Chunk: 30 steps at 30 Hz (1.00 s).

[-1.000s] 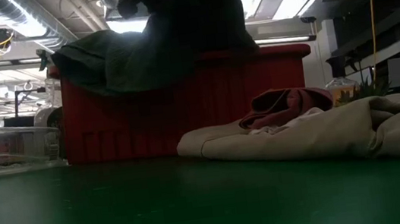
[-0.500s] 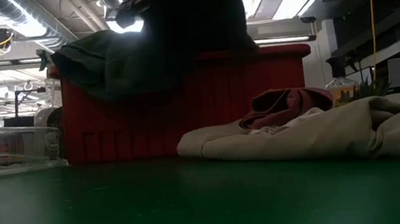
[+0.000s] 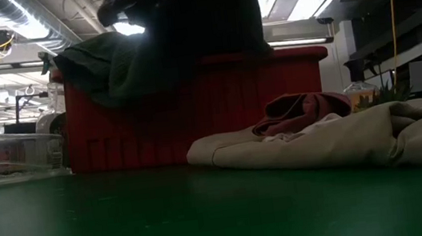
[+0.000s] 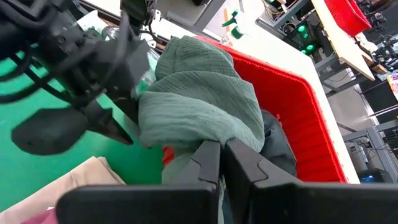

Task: Fold laundry
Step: Fold the green polo shirt

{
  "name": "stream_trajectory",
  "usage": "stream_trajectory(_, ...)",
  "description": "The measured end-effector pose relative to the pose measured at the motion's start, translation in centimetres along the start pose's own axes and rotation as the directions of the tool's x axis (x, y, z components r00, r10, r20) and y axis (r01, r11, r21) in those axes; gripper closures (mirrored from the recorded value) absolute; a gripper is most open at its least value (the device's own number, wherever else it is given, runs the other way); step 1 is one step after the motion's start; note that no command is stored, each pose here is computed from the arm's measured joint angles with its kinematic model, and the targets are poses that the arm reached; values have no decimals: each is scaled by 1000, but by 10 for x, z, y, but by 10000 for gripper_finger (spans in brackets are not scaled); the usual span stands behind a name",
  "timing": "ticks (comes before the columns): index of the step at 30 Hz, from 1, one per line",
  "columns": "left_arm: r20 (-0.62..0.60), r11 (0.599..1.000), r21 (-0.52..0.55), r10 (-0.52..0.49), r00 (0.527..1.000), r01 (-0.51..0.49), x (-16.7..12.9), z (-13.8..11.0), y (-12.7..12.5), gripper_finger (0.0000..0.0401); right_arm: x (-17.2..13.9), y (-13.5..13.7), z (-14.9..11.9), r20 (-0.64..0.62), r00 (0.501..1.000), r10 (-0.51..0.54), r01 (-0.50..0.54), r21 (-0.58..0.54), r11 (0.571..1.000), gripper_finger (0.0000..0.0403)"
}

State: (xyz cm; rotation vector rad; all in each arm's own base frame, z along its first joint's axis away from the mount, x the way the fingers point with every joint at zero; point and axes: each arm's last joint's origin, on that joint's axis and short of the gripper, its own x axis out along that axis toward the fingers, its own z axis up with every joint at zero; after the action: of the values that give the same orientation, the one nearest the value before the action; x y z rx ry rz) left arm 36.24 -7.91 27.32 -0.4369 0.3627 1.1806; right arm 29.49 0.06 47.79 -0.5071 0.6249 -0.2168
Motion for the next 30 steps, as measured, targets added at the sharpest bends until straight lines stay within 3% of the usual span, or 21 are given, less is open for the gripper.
stream_trajectory(6,27,999,-3,46,999,-46,-6,-3,10,232,0,0,0,4,1000,-1,1,1,1000,391)
stream_trajectory(14,49,989,83,118,992,-122,-2,3,21,232,0,0,1,9,1000,-3,3,4,1000,391)
stream_trajectory(21,49,984,131,116,992,-122,-16,13,32,235,0,0,-1,-6,1000,3,-3,-3,1000,391)
stream_trajectory(30,-34,950,270,175,984,-159,-25,15,44,314,0,3,-1,14,997,77,-77,3,997,391)
